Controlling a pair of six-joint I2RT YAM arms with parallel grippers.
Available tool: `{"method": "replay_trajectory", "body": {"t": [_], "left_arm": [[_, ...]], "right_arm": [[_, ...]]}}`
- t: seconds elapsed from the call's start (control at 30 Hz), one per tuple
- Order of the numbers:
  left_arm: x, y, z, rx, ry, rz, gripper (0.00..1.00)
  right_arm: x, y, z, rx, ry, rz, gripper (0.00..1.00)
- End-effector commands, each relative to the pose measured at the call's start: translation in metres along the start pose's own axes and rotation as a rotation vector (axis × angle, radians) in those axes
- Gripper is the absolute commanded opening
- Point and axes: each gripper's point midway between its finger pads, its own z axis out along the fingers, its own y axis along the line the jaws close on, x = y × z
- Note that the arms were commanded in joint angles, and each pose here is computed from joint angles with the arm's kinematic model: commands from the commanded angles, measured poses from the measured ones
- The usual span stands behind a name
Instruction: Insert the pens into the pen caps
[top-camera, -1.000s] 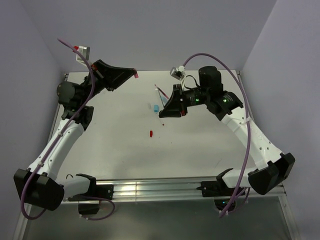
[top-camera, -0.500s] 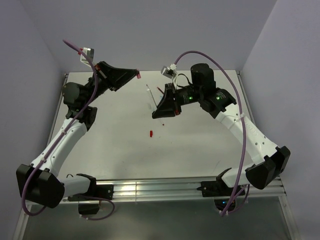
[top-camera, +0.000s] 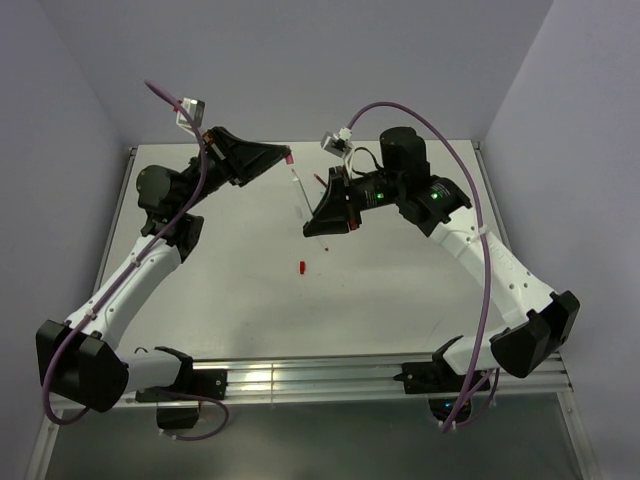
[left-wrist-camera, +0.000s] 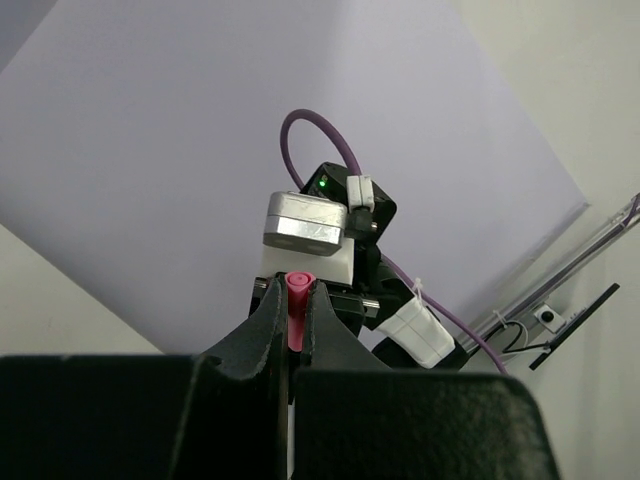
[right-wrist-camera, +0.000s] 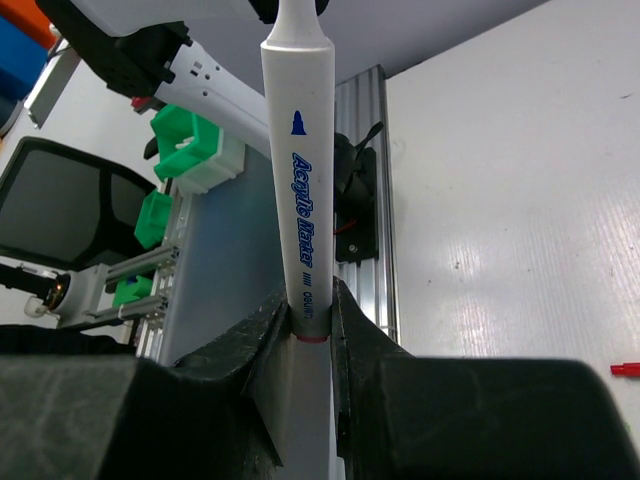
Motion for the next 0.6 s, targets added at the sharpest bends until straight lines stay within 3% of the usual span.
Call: {"method": "replay_trajectory", "body": {"t": [0.0, 0.57], "left_arm": [[0.002, -0.025, -0.001, 0.079, 0.007, 0.040, 0.00], [0.013, -0.025, -0.005, 0.093, 0.035, 0.058, 0.00]], "right_arm": [[-0.010, 0.002, 0.001, -0.006, -0.021, -0.051, 0.00], [-0.010, -0.004, -0.001, 0.013, -0.025, -0.046, 0.00]]}}
